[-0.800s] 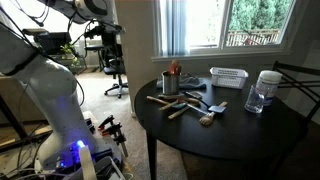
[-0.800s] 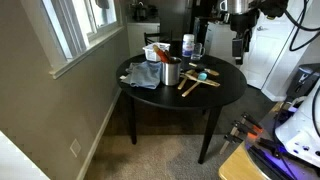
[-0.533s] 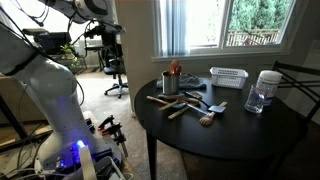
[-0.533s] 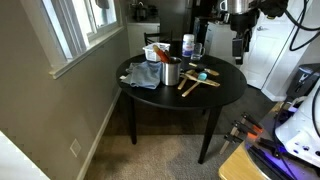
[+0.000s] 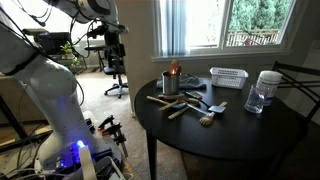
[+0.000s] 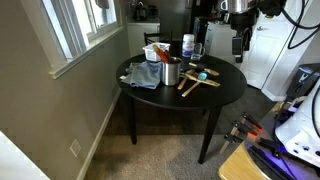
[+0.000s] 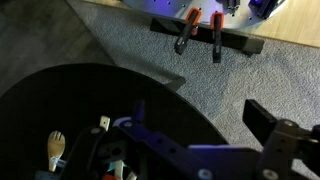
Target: Remove a wooden ladle from the silver tin and put it on the table
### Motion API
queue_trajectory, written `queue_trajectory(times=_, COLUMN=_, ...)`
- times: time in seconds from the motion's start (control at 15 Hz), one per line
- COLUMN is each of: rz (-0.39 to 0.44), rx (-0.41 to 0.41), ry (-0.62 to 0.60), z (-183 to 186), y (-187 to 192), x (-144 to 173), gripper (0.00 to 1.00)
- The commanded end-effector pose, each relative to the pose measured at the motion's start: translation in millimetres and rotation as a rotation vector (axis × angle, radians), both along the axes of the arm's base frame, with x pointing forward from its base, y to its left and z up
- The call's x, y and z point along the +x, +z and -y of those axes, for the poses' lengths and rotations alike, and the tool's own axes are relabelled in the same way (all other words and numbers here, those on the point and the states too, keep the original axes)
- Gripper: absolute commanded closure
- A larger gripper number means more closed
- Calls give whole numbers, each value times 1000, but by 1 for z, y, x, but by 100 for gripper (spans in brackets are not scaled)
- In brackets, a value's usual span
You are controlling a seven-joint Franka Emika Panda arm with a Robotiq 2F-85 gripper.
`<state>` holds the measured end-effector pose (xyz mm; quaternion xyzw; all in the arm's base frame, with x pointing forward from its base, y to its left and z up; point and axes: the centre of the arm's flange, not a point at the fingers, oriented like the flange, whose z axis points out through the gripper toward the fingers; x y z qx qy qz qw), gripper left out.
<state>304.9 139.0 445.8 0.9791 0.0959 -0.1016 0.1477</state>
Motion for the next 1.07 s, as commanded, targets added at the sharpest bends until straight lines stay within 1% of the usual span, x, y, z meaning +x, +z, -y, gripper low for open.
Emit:
queue_trajectory(times=0.0, rz=18, rx=-5, ry=-35, z=26, y=-4, x=19, gripper=14)
queue_trajectory(times=0.07, rz=23, rx=-2, ry=-41, z=33, y=-3, x=24, gripper=26)
queue_trajectory(times=0.13, rz=29, rx=-1, ry=-51, z=39, y=-3, x=28, gripper=32)
queue_trajectory(times=0.2, rz=39, rx=-1, ry=-59, z=45, y=-2, x=32, gripper=40)
queue_trajectory(times=0.4, rz=65, rx=-2, ry=-69, z=57, y=0, x=44, gripper=59)
queue_trajectory(times=0.67, rz=104, rx=-6, ry=-88, z=75, y=13, x=72, gripper=85)
queue_trajectory(times=0.8, rz=120, rx=-22, ry=-106, z=85, y=22, x=91, gripper=96)
queue_trajectory(times=0.93, rz=130, rx=-32, ry=-117, z=91, y=29, x=108, gripper=100)
queue_trajectory(times=1.0, rz=133, rx=-41, ry=-120, z=93, y=33, x=118, gripper=100)
